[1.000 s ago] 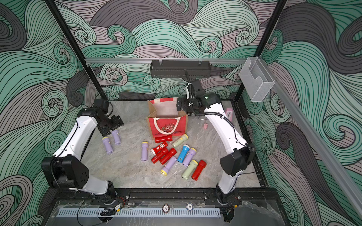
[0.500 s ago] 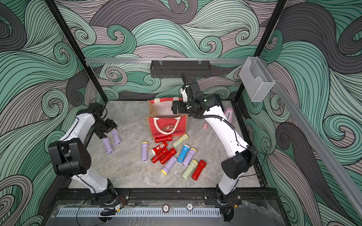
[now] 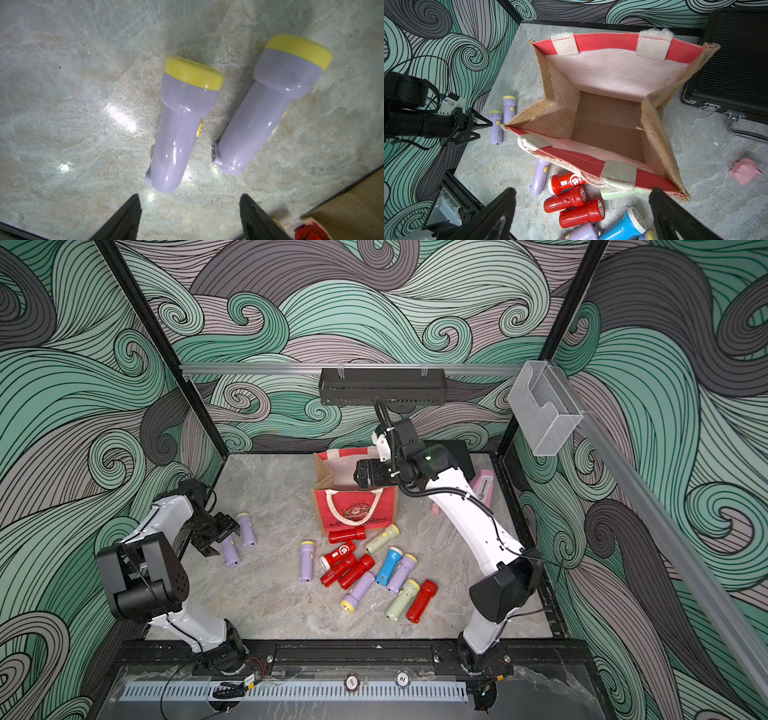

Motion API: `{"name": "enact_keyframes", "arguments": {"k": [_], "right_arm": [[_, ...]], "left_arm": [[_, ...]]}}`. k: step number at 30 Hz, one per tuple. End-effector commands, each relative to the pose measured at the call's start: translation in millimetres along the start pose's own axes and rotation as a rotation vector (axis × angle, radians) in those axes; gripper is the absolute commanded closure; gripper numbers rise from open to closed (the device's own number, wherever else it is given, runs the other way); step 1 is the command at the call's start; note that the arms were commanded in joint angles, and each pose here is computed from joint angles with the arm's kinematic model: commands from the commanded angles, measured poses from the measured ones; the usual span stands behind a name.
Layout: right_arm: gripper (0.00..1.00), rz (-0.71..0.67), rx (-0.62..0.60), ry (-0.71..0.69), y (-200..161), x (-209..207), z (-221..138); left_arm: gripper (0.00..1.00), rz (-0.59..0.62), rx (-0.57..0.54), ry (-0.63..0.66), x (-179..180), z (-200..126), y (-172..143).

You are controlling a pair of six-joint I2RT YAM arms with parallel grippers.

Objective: Put the flashlights into the tote bags
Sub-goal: Pick up the flashlight from the center of the board.

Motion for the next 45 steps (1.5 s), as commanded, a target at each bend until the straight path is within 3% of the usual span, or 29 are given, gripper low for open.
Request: {"name": "enact_keyframes", "arguments": {"k": [1,27,36,45], "right_arm": [[0.01,-0.014,-0.033,0.024,3.2,5.0,-8.5],[0.0,0.028,-0.066,-0.036,4.7,-1.3,-15.9],[0.01,0.035,-0.088,-0.075,5.4,-7.5,-22.6],[0.0,0.054,-0.097,-0.089,5.2,-13.2,-24.5]], "left_arm": [[0.24,0.008,-0.008,-0.011,4.9,6.7,6.3],[0.41,0.022,0.049,-0.006,3.2,55.0,22.4],[0.58,0.026,0.058,0.03,11.2,65.7,15.1],[0.65,0.034,0.037,0.041,15.7,60.5,11.2]]}}
Point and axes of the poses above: each gripper's point midway between its finger pads, its own z axis out along the fingers, its own x axis along the line the jaws close on, y = z × x, the point moved 5 cm from there along -z, back along the fingers
